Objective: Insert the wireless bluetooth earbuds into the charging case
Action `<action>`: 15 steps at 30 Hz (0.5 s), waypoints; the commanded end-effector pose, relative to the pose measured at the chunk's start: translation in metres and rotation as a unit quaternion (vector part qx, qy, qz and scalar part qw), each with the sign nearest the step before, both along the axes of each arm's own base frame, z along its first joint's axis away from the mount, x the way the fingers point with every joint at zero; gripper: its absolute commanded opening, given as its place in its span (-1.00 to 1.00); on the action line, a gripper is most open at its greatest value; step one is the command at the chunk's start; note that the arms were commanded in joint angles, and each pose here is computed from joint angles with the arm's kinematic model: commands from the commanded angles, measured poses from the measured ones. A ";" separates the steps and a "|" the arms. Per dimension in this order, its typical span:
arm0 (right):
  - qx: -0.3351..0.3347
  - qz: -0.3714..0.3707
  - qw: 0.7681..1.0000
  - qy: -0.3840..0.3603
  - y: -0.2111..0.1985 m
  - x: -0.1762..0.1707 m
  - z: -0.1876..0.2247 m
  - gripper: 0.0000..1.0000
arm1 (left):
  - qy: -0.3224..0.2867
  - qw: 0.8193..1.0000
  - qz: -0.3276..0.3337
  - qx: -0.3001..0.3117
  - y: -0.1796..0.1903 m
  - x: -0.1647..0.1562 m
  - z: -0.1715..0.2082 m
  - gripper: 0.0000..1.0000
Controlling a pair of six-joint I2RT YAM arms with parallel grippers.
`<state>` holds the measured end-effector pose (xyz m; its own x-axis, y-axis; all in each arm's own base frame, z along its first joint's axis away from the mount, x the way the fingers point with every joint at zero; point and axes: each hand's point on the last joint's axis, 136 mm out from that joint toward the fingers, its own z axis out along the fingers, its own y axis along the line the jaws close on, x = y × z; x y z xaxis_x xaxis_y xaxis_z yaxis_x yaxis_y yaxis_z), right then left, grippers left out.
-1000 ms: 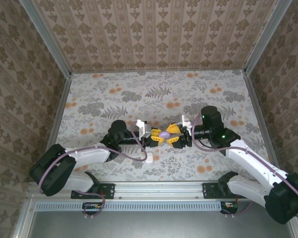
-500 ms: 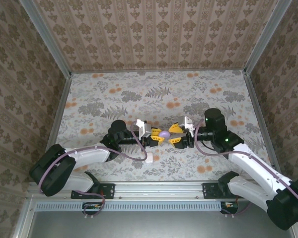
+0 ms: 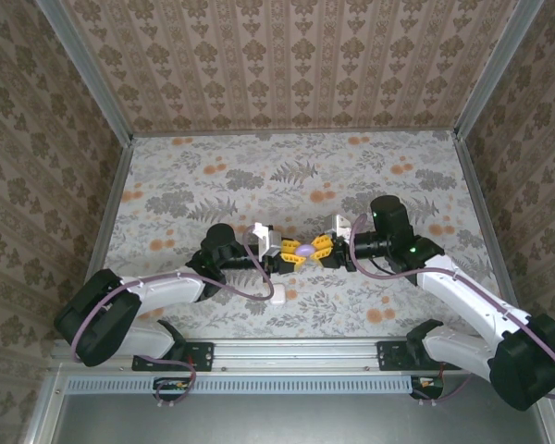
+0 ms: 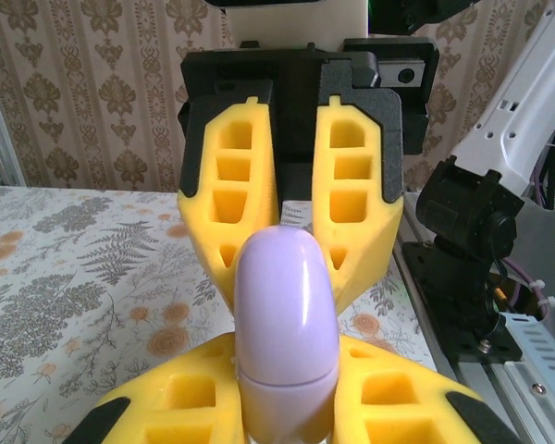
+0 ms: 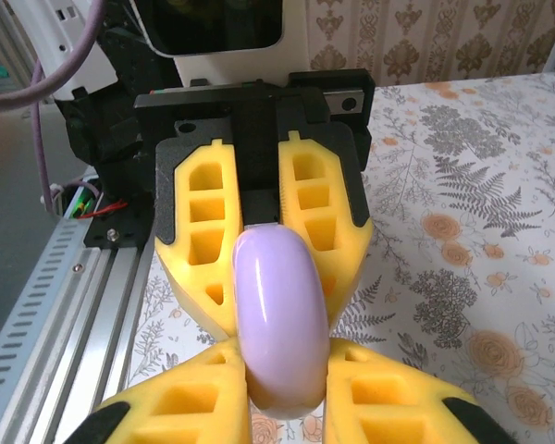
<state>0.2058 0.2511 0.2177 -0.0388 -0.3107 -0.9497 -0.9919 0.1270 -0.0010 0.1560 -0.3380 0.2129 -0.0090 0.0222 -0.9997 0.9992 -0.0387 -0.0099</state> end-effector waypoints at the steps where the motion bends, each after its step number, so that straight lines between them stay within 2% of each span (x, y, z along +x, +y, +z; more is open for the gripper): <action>1: 0.010 0.031 0.999 -0.013 0.005 -0.008 0.010 -0.68 | -0.020 1.000 0.009 -0.015 0.000 0.003 0.015 -0.74; 5: -0.003 0.026 1.000 -0.004 0.001 -0.008 0.008 -0.69 | -0.012 0.999 0.036 -0.003 0.001 0.012 0.008 -0.44; 12: -0.072 -0.034 0.994 0.070 -0.026 0.014 -0.008 -0.70 | 0.006 0.990 0.141 0.027 0.010 0.046 -0.011 0.26; 15: -0.105 -0.083 0.983 0.124 -0.044 0.035 -0.022 -0.74 | 0.010 0.986 0.164 0.033 0.014 0.053 -0.014 0.33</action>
